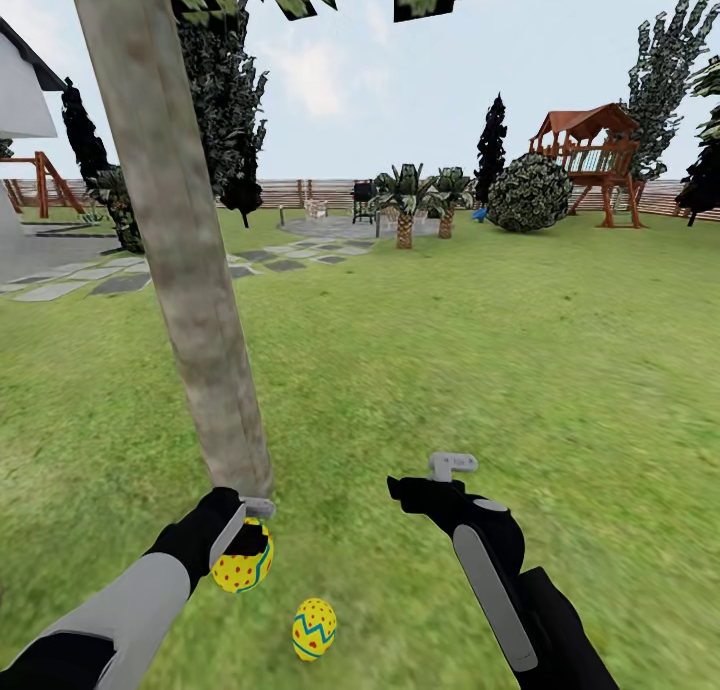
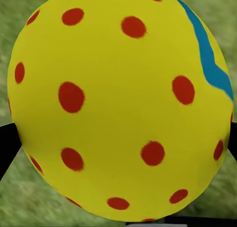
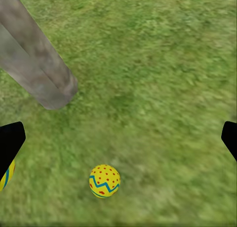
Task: Take the three Easter eggs out of the wicker basket on the lawn in the garden, then place them on the lawn next to a single tree (choose any tree) so that all three eggs are next to the same tree and none are left in the basket.
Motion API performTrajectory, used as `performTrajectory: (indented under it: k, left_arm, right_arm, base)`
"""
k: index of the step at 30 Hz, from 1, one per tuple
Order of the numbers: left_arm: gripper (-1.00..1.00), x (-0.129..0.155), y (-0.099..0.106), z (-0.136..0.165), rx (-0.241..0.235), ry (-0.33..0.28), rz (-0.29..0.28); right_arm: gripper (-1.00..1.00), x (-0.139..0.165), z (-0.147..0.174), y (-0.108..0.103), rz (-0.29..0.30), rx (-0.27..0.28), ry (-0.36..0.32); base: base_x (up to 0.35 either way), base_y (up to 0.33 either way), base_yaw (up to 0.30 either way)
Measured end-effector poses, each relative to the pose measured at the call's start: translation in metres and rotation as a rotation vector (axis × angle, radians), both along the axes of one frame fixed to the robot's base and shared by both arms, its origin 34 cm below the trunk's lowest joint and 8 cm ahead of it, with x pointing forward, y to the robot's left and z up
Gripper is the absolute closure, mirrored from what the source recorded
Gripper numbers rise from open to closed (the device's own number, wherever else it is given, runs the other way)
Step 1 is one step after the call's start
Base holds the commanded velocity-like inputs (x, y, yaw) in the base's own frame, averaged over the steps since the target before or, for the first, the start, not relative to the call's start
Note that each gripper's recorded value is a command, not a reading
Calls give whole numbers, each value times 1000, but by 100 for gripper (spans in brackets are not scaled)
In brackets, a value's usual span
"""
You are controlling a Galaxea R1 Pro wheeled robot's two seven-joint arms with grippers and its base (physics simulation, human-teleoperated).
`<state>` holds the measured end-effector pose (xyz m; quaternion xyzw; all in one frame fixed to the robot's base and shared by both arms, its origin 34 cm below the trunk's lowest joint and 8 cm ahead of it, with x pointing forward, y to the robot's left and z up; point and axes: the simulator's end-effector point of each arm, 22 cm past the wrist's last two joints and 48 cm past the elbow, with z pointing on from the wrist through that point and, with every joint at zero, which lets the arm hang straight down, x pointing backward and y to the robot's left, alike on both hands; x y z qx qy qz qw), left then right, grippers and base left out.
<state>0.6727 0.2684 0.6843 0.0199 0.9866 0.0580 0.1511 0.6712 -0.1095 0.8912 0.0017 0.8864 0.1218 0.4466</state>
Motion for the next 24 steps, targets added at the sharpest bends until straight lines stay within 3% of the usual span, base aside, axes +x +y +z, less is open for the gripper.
performTrajectory:
  k: [24]
  left_arm:
    - [100,8,-1,-37,2,-48,-5]
  right_arm:
    - [-100,-1,-40,1,2,4,1]
  base:
    - [0,0,0]
